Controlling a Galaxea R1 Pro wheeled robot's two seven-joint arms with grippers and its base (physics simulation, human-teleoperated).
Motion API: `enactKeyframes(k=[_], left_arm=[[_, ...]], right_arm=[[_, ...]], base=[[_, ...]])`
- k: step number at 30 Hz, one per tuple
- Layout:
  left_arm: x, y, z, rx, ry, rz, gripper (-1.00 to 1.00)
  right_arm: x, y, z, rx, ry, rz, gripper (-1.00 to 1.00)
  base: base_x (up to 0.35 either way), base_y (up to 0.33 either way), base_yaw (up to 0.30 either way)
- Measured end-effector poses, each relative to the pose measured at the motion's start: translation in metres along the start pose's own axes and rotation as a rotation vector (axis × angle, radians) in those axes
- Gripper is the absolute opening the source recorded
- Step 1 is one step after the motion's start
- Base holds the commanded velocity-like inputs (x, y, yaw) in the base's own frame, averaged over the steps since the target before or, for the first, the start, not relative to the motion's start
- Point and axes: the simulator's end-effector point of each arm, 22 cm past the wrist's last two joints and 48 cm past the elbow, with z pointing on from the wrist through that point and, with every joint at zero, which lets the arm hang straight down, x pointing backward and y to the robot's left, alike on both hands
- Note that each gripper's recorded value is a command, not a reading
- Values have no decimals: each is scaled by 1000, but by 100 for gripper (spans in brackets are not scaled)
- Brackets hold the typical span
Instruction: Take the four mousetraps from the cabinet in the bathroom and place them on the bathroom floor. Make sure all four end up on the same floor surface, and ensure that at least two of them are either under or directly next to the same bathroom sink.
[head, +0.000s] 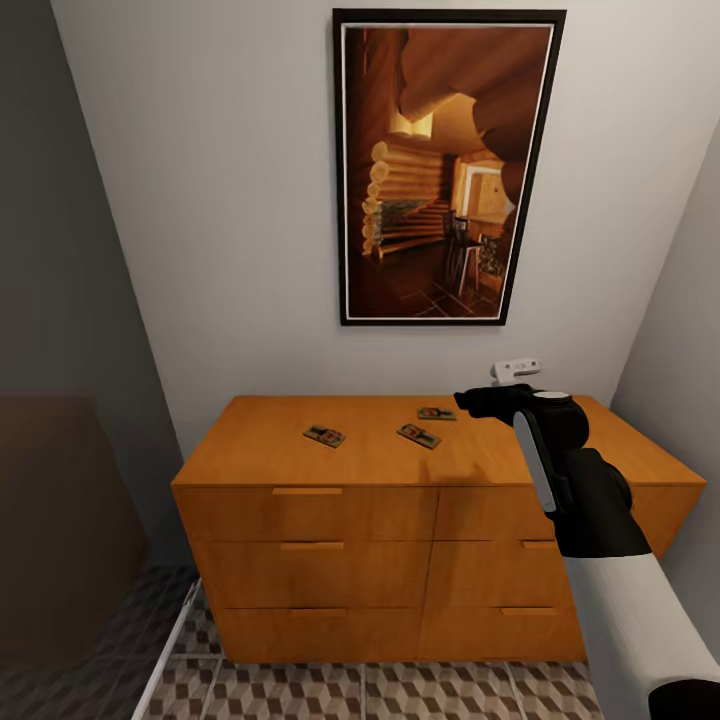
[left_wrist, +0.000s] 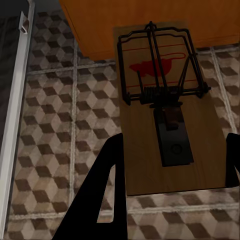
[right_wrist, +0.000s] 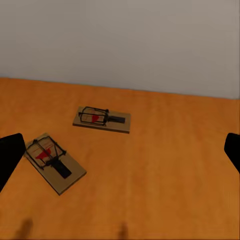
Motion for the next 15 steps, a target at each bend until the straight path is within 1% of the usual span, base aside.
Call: enactKeyframes(k=[4,7,10,14,15], left_arm=[[0,0,0,0,1,0,-100],[0,0,0,0,1,0,-100],[0,0,0,0,1,0,-100],[0,0,0,0,1,0,-100],[0,0,0,0,1,0,-100]], right_arm=[[1,13,0,-65,4,-3,100],[3,18,1,-91,8,-4,100],[7,18,3,-104,18,-7,100],[16,18,6,-127,42,-11,100],[19,20,7,-143,51,-11,100]], base=[[80,0,0],[28,0,0],[10,0,0],[3,0,0],[1,0,0]])
